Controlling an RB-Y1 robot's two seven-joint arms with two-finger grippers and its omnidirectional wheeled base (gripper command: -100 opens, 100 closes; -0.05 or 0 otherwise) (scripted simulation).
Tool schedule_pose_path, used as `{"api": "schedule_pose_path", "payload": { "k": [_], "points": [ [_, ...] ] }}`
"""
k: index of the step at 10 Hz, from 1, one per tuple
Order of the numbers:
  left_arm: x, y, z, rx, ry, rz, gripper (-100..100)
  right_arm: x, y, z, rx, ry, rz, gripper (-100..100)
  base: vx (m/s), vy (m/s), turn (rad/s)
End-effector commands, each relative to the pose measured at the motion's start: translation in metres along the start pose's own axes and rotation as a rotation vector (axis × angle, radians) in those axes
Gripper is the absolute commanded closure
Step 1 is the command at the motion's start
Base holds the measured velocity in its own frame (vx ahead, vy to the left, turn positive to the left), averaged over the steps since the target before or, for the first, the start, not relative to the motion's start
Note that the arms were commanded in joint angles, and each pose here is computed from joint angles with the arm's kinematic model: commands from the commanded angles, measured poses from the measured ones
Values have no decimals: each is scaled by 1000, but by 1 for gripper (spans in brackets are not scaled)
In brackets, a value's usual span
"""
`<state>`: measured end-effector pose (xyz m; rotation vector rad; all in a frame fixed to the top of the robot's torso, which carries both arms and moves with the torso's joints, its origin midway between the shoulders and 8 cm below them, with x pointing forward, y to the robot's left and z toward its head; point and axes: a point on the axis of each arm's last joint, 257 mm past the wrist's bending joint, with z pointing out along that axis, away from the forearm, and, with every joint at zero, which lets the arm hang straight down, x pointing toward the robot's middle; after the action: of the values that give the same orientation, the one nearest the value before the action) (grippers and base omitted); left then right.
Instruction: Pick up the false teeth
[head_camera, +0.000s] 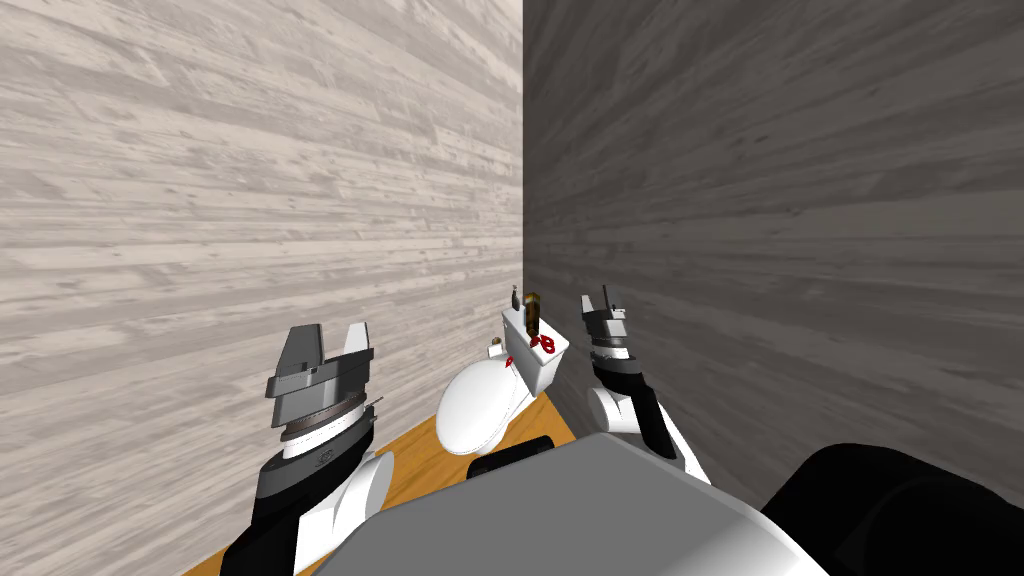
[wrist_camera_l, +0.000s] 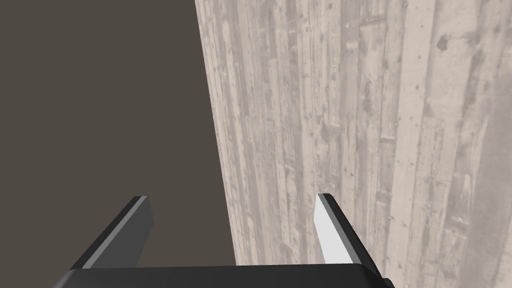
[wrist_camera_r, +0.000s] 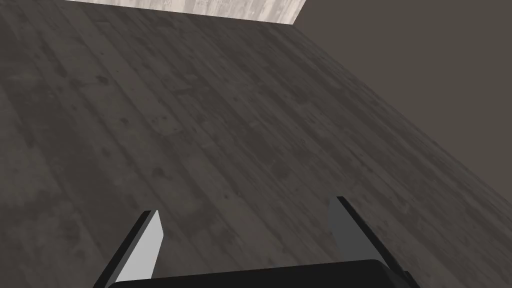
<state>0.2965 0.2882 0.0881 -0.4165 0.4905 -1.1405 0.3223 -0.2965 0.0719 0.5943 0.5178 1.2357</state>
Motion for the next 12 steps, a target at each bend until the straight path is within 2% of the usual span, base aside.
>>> {"api": "schedule_pose_path", "payload": {
  "k": [1, 3, 4, 7, 8, 10, 11, 12],
  "points": [
    [0, 0, 0, 0, 0, 0, 0, 8, -4, 0, 4, 50, -29, -100, -5, 9, 18],
    [0, 0, 0, 0, 0, 0, 0, 20, -15, -2, 14, 118, -85, -100, -15, 20, 21],
    [0, 0, 0, 0, 0, 0, 0, 21, -15, -2, 12, 129, -89, -100, -13, 17, 7],
    [0, 0, 0, 0, 0, 0, 0, 39, -39, -6, 27, 245, -213, -100, -24, 25, 28],
    [0, 0, 0, 0, 0, 0, 0, 41, -39, -6, 24, 259, -219, -100, -26, 29, 6],
    [0, 0, 0, 0, 0, 0, 0, 51, -58, -10, 28, 341, -325, -100, -25, 34, 27],
    [0, 0, 0, 0, 0, 0, 0, 52, -58, -10, 26, 351, -329, -100, -25, 28, 11],
    [0, 0, 0, 0, 0, 0, 0, 57, -69, -13, 24, 397, -390, -100, -24, 27, 24]
  ]
}}
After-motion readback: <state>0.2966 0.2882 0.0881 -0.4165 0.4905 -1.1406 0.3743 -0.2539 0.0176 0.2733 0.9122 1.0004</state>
